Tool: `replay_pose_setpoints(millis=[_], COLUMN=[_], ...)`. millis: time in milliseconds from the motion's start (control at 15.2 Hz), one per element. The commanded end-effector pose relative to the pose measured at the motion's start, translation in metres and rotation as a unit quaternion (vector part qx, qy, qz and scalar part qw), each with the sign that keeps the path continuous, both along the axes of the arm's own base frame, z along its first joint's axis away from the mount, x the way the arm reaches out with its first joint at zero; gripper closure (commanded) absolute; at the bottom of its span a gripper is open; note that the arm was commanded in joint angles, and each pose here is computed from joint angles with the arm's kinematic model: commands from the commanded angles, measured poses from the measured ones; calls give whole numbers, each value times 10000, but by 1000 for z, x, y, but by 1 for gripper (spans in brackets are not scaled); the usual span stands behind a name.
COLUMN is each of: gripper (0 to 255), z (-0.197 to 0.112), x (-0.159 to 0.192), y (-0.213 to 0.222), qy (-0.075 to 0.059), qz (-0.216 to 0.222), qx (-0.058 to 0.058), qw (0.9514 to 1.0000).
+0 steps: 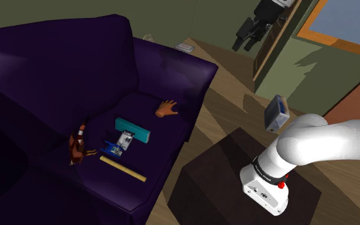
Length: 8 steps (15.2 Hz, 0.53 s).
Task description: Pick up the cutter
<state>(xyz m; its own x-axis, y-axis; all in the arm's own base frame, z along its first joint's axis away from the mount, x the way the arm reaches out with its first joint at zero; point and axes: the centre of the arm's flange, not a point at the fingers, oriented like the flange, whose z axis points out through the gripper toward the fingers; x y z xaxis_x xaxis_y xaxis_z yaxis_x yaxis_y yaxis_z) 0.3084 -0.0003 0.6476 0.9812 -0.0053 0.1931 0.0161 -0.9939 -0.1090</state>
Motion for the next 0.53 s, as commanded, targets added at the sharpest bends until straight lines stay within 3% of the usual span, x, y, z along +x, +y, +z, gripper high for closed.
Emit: replay_pose_setpoints(millis=[0,462], gripper=[0,0], z=[0,-51], x=[0,28], y=[0,80], qy=[0,48], qz=[0,97], qx=[0,-275], qw=[10000,9996])
